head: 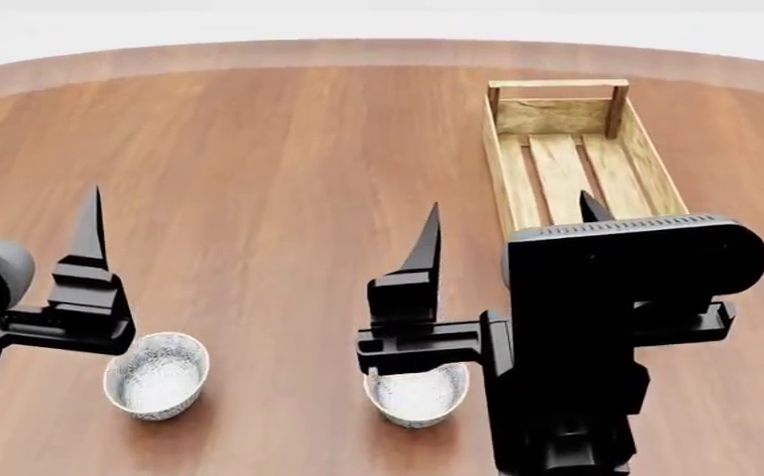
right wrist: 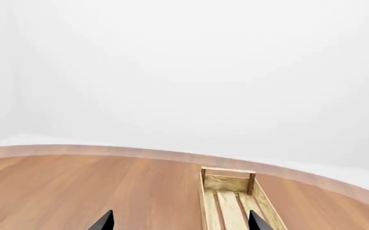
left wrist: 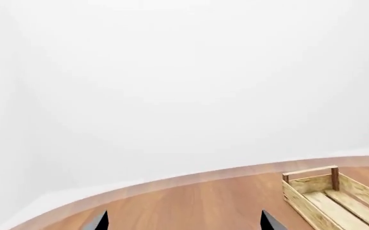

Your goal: Stack the right bowl on the left bowl and place them in the tray.

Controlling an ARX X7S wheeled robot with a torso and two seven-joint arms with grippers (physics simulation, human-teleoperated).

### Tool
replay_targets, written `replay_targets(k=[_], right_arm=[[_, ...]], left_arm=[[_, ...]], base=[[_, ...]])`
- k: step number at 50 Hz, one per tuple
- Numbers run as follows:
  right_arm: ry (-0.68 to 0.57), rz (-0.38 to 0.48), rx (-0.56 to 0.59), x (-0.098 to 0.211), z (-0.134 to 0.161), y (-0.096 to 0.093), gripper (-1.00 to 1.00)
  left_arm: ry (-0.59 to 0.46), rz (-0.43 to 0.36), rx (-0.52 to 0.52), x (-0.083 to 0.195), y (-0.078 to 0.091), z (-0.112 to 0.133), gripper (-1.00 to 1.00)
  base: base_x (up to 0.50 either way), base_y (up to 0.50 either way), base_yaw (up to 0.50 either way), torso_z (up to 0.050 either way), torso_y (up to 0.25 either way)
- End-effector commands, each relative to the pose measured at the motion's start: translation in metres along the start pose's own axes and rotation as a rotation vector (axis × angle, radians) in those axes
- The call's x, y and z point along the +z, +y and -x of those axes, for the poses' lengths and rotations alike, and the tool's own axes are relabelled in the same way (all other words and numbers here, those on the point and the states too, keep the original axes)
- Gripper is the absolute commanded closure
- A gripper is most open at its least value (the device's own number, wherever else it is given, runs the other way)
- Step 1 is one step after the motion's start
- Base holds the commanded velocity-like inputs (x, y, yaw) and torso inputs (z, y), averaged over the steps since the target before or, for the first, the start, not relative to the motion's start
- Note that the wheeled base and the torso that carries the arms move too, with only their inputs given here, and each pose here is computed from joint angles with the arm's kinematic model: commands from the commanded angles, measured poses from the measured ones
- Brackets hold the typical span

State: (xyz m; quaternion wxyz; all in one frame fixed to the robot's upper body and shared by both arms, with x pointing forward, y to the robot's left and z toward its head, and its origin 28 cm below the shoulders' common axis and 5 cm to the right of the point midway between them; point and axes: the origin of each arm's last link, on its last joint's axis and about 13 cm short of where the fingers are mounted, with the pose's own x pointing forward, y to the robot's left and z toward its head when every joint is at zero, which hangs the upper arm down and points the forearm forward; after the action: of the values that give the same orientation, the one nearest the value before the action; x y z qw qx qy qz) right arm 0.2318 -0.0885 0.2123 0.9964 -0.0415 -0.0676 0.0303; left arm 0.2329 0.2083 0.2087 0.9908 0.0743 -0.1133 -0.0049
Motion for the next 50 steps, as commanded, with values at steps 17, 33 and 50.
replay_targets(k=[17, 33, 50], right_arm=[[0.000, -0.017, 0.027, 0.0035, 0.0027, -0.0004, -1.00], [0.005, -0.016, 0.032, -0.0010, 0.0022, 0.0008, -1.00], [0.013, -0.031, 0.070, -0.0027, 0.0023, 0.0009, -1.00]], left_arm=[[-0.005, 0.008, 0.000, 0.0044, 0.0010, -0.0003, -1.00], [-0.004, 0.012, -0.002, 0.0027, 0.0012, -0.0001, -1.00], [-0.008, 0.015, -0.004, 0.0036, 0.0016, -0.0003, -1.00]], base=[[0.50, 0.00, 0.00, 0.000, 0.001], [0.50, 0.00, 0.00, 0.000, 0.001], [0.16, 0.00, 0.00, 0.000, 0.001]])
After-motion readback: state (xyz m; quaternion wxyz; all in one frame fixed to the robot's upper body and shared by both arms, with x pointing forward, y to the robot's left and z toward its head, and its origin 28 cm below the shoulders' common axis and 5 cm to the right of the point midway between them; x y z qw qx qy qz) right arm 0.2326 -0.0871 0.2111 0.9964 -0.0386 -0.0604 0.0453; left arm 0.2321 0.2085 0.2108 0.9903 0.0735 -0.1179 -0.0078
